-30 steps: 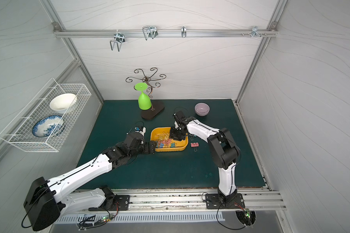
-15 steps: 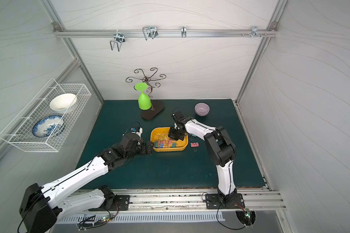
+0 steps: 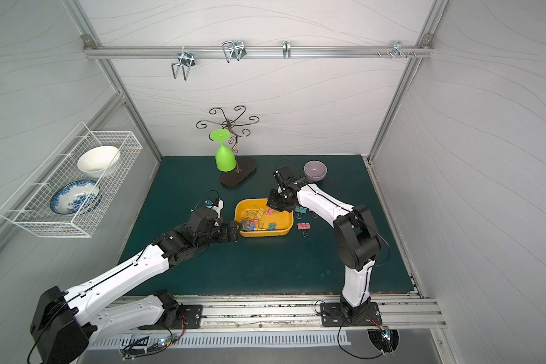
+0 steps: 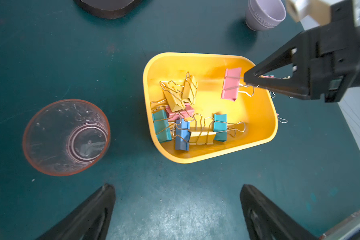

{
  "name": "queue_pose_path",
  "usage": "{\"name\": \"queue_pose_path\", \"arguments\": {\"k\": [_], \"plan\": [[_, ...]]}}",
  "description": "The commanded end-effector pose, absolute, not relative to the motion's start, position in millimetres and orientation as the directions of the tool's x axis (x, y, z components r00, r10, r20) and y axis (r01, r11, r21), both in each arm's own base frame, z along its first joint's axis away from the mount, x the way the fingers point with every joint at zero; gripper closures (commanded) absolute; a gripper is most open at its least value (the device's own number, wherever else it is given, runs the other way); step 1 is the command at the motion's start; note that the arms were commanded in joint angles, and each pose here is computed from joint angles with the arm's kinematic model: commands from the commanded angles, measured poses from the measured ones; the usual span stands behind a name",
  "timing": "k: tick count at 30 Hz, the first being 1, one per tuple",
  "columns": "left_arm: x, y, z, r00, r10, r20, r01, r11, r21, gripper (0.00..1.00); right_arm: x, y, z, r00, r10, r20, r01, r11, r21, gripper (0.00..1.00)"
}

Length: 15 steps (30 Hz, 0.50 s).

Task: Take out the binder clips from the storage box
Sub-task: Pick up the binder clip from the storage box, then place the binder clip at the center of the board.

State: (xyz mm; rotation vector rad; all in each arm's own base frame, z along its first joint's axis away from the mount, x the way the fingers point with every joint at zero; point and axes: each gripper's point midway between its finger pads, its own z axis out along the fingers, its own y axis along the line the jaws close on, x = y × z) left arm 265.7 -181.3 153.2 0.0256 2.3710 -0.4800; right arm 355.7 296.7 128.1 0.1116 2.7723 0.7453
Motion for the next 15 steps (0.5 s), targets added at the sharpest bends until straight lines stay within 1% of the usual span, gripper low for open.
{"name": "queue_pose_path", "arguments": {"k": [1, 6, 11, 13, 15], "plan": [[271.0, -195.2, 161.2, -0.746, -0.142, -0.65, 0.174, 0.901, -0.397, 0.02, 350.8, 274.5, 155.3, -0.939, 0.161, -0.303, 0.0, 0.883, 0.47, 1.0], [276.7, -205.1, 160.5, -0.756, -0.131, -0.642, 0.182, 0.899, -0.398, 0.02, 340.0, 227.5, 184.5, -0.88, 0.281, -0.382, 0.071, 0.874, 0.48, 1.0], [279.9, -227.8, 163.5, -0.748, -0.074, -0.66, 0.232, 0.902, -0.364, 0.02, 322.9, 165.0, 190.8, -0.798, 0.445, -0.406, 0.198, 0.83, 0.521, 1.0], [279.9, -241.6, 164.5, -0.746, -0.044, -0.665, 0.26, 0.899, -0.351, 0.02, 315.3, 142.2, 188.1, -0.766, 0.504, -0.399, 0.251, 0.805, 0.537, 1.0], [278.9, -256.1, 163.1, -0.746, -0.01, -0.666, 0.288, 0.897, -0.336, 0.02, 305.6, 119.9, 174.5, -0.738, 0.573, -0.356, 0.331, 0.767, 0.55, 1.0]]}}
